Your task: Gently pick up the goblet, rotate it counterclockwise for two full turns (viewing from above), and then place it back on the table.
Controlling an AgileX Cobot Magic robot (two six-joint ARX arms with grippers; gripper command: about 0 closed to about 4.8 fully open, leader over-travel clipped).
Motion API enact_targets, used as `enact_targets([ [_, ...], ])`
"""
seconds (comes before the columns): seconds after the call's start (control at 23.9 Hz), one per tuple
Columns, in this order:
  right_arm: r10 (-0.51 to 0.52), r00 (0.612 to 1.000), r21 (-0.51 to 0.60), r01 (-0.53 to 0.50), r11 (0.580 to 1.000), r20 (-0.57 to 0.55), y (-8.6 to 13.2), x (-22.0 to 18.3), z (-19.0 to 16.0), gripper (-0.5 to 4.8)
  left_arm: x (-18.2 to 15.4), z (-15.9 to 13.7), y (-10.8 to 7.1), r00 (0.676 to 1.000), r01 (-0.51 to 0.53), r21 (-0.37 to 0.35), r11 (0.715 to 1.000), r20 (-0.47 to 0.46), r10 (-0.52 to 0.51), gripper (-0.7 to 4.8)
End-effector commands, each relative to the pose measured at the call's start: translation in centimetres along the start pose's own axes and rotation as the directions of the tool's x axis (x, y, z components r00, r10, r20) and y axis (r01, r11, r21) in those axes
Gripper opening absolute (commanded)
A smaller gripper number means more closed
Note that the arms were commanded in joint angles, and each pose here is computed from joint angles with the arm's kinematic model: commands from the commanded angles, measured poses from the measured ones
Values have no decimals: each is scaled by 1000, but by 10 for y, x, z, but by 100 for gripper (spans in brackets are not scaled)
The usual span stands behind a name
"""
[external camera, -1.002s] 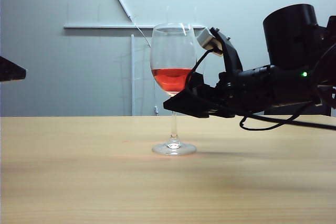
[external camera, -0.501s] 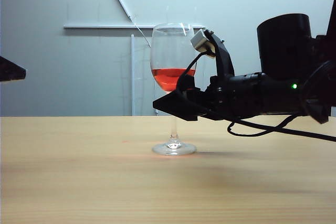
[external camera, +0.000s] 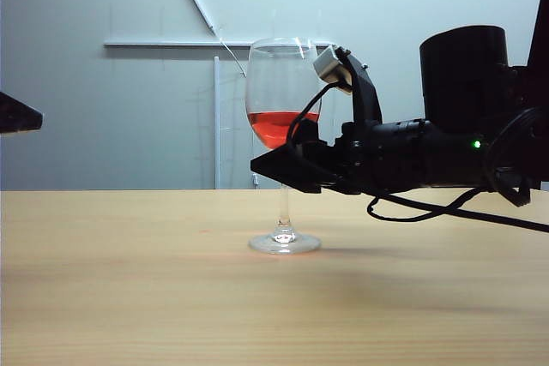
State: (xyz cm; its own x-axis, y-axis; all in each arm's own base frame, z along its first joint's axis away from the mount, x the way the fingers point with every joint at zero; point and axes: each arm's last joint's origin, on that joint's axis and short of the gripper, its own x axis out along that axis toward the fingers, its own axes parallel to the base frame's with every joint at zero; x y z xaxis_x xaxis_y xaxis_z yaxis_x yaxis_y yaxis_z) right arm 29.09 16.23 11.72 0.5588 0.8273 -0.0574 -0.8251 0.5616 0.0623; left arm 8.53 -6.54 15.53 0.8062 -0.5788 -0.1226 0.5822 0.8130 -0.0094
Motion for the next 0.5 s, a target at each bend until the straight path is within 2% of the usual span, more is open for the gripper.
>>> enact_targets([
  [0.04, 9, 999, -18, -9, 1000, 36, -1, 3, 7, 323, 0, 3, 0, 1000, 2, 6, 1000, 16, -3, -5],
  [0.21, 10, 999, -23, -9, 1000, 43, -2, 6, 10, 319, 0, 2, 0, 1000, 2, 6, 1000, 16, -3, -5],
  [0.33, 10, 999, -26, -9, 1000, 44, -2, 6, 10, 269, 0, 2, 0, 1000, 2, 6, 1000, 16, -3, -5],
  [0.5, 10, 999, -27, -9, 1000, 42, -2, 7, 10, 259, 0, 2, 0, 1000, 2, 6, 1000, 16, -3, -5],
])
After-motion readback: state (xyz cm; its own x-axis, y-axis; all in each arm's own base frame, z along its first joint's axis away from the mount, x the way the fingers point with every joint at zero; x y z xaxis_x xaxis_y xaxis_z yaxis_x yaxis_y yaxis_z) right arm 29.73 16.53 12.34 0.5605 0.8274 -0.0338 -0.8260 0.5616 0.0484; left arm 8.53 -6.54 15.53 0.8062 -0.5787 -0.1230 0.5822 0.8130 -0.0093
